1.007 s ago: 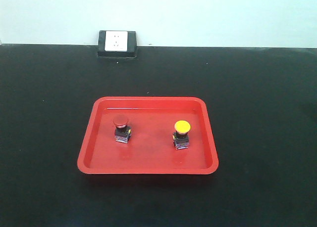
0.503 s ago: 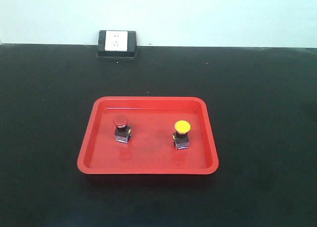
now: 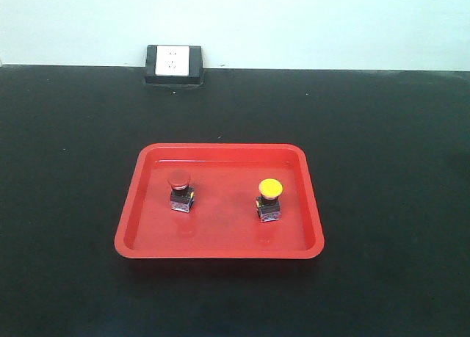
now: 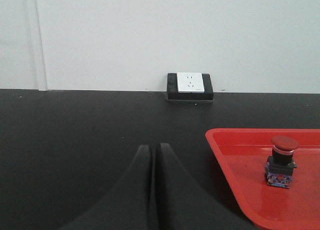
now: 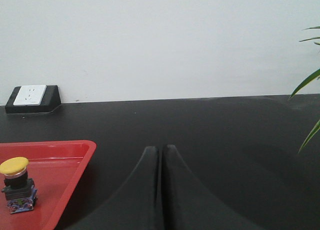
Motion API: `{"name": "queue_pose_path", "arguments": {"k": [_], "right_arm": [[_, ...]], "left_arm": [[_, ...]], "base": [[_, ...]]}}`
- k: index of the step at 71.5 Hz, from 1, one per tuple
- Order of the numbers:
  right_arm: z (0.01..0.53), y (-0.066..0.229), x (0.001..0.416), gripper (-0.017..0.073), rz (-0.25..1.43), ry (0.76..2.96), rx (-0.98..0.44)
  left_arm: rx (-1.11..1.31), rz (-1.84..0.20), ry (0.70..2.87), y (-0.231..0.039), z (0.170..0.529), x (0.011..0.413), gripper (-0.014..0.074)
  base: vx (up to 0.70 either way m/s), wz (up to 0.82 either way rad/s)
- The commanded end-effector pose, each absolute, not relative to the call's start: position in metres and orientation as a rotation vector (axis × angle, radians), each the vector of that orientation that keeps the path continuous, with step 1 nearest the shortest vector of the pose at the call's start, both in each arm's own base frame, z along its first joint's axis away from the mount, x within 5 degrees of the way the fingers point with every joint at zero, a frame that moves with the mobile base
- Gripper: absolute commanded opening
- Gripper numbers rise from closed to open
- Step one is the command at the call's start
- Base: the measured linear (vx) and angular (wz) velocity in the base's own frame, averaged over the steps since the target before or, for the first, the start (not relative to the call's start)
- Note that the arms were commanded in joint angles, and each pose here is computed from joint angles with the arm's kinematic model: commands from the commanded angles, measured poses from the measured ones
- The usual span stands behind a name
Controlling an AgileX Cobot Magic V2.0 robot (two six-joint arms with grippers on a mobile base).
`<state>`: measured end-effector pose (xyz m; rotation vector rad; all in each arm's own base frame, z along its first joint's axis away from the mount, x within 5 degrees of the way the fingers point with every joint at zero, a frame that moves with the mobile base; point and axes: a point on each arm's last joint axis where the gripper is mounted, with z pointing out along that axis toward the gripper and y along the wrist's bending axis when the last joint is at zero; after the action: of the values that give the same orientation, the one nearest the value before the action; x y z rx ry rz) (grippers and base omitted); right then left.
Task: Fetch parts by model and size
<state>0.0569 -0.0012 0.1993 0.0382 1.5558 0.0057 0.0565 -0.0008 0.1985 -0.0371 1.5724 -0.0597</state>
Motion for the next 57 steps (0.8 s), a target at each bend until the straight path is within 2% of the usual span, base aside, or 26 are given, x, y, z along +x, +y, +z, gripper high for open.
{"name": "queue_pose_path", "arguments": {"k": [1,57], "right_arm": [[0.2045,-0.0013,0.0559,-0.0010,-0.001,1.471,0.033],[0.2045,-0.0013,0.0559,-0.0010,-0.004,1.471,0.031]], "left_arm": [[-0.039,-0.072,1.481,-0.0010,0.2063,0.0551,-0.0006],[-0.039,-0.072,1.481,-0.0010,0.2063,0.0551,-0.0006]], "base": [[0.00,0.00],[0.00,0.00]]}}
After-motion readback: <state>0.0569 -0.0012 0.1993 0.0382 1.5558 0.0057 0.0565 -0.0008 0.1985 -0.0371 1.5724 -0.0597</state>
